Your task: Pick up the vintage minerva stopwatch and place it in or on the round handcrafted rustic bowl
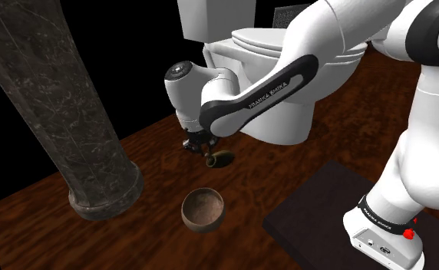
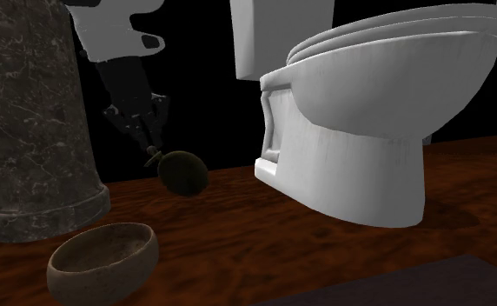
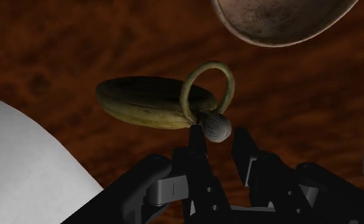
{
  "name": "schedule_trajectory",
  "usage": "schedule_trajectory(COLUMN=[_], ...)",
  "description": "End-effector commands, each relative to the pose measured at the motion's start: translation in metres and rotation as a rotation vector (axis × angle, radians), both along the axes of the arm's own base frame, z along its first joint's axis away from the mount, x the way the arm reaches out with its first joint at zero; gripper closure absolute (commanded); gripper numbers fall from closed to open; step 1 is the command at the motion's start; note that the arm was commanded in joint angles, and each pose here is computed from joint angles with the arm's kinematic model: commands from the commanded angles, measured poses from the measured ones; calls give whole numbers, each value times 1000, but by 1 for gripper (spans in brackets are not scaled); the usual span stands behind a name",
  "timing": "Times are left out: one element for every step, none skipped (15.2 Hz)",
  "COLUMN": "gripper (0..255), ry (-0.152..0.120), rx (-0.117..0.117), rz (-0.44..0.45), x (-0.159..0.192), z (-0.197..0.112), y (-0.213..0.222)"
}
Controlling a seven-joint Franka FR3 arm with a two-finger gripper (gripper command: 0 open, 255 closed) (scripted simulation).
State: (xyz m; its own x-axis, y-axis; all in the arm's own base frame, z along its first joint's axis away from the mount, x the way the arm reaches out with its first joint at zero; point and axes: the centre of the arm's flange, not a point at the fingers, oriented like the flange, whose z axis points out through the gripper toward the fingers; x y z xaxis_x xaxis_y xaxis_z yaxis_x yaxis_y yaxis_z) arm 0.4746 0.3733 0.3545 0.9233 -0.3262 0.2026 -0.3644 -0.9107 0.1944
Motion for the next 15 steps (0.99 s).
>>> schedule_trajectory(gripper=[255,255,255,255,255,255,255,255,255,255,255,255,255,255,255], ry=[0,0,0,0,0,0,0,0,0,0,0,0,0,0,0], rx=[0,0,0,0,0,0,0,0,0,0,0,0,0,0,0], rz=[-1,-1,-1,-1,-1,-1,-1,-1,-1,-1,-1,-1,-1,-1,-1], x=[-18,-25,-33,-40,-48,-55,-63,-70,-78,-85,-96,-96,-96,-96,-96], z=[4,5,7,8,10,11,13,14,15,17,19,14,8,3,-2], y=[21,32,43,54,64,75,86,97,108,118,134,134,134,134,134])
